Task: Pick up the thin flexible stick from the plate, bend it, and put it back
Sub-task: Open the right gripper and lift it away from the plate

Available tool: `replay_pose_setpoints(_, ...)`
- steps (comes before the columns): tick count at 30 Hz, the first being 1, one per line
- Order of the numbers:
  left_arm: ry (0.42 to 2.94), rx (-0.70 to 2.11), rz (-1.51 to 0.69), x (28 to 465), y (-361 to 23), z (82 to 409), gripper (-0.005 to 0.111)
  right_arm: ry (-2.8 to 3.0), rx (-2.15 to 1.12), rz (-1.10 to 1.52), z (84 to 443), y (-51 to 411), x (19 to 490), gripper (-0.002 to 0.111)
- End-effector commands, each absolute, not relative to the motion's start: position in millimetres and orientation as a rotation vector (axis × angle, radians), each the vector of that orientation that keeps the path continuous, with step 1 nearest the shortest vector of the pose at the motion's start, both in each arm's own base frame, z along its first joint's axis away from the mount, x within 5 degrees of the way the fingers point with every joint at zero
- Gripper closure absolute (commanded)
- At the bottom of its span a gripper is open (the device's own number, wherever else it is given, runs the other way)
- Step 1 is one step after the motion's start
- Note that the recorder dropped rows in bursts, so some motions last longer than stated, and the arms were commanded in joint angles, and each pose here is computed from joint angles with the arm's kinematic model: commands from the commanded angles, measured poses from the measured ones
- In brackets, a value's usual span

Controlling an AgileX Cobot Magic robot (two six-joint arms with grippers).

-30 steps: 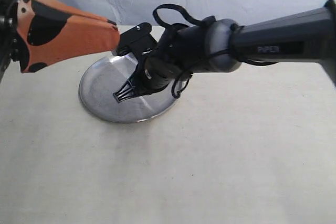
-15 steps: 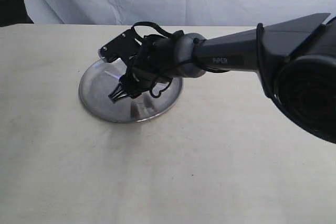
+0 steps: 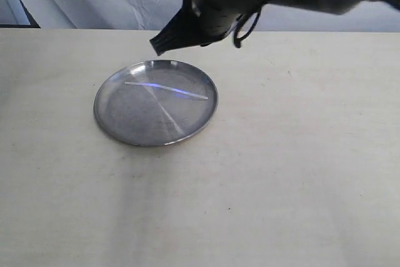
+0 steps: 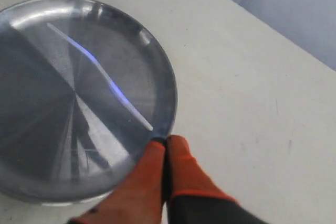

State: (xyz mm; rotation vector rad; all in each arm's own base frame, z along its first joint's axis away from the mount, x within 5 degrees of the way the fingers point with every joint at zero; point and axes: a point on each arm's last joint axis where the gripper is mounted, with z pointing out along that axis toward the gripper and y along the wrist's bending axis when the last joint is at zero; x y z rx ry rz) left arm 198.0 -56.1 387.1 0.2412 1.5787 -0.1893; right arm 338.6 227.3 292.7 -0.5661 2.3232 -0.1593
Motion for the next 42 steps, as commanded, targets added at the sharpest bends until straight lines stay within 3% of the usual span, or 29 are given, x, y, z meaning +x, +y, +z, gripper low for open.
replay_pose_setpoints(1,1.569,0.163,-0.124,198,-47,389,0.107,2.286,-0.566,-0.125,331,203,291,0.108)
replay_pose_setpoints(11,1.57,0.176,-0.137,198,-49,388,0.107,2.446,-0.416,-0.034,376,151,211,0.108)
replay_pose_setpoints(26,1.571,0.181,-0.142,198,-50,388,0.107,2.266,-0.42,0.035,395,137,199,0.108)
replay_pose_setpoints(32,1.571,0.181,-0.142,198,-50,388,0.107,2.036,-0.374,0.216,372,115,184,0.108)
replay_pose_setpoints(37,1.571,0.181,-0.142,198,-50,388,0.107,1.982,-0.075,0.374,330,69,160,0.108)
replay_pose_setpoints(42,1.571,0.181,-0.142,198,-50,388,0.107,1.883,0.151,0.367,293,27,124,0.108)
